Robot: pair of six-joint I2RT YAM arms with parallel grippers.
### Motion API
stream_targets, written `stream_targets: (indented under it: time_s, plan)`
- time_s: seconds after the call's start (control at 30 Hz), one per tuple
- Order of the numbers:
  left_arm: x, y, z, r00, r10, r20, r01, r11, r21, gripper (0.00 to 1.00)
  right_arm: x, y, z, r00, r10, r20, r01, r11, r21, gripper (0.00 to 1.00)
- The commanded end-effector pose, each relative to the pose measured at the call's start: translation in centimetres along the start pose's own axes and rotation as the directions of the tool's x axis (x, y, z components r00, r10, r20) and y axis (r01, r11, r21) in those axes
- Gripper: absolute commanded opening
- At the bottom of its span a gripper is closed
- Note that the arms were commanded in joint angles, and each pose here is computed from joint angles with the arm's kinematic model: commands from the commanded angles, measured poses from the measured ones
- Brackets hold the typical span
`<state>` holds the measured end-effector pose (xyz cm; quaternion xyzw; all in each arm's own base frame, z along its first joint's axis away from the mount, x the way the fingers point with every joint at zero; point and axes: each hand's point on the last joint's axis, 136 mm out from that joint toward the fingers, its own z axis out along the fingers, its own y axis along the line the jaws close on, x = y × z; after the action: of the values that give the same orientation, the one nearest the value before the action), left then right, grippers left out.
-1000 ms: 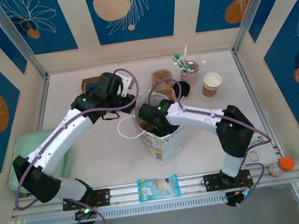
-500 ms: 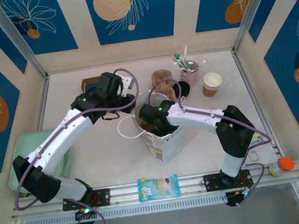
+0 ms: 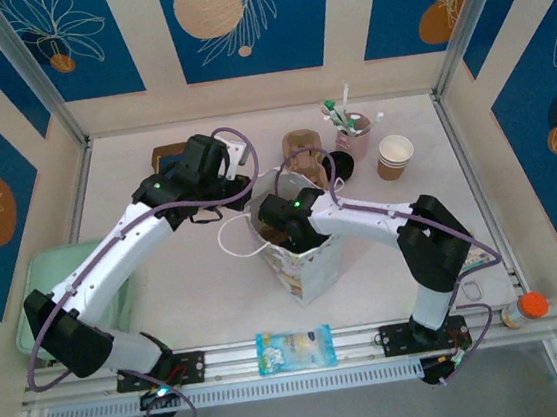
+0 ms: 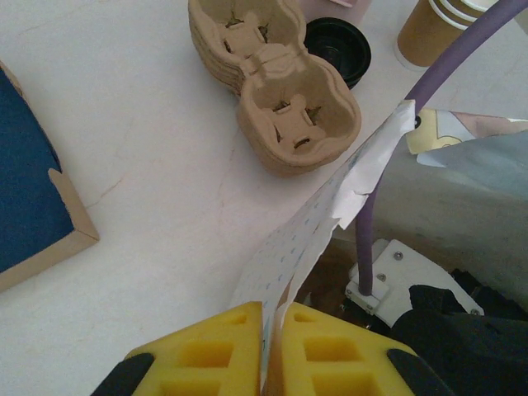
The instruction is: Pack the takeout coffee
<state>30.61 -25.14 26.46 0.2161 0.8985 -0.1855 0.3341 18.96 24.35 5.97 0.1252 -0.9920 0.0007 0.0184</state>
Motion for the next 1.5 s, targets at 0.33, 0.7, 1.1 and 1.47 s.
stream_targets:
  time_s: [0.33,0.7,1.1,1.47]
  plan:
    - [-1.5,0.1,-2.3,0.997,-0.001,0.076,0.002,1.000,-0.012,0.12,3.2,-1.4,7.2,0.976,0.051,-0.210,-0.039,0.997,0.061,0.37]
    - [-1.5,0.1,-2.3,0.997,-0.001,0.076,0.002,1.000,-0.015,0.12,3.2,-1.5,7.3,0.975,0.058,-0.216,-0.047,0.997,0.058,0.37]
    - [-1.5,0.1,-2.3,0.997,-0.001,0.079,0.003,1.000,-0.017,0.12,3.0,-1.1,6.8,0.979,0.048,-0.199,-0.040,0.998,0.043,0.37]
    - [-1.7,0.3,-2.5,0.996,0.000,0.084,0.002,1.000,-0.026,0.12,2.3,-0.5,3.5,0.991,0.024,-0.134,-0.021,0.999,0.025,0.37]
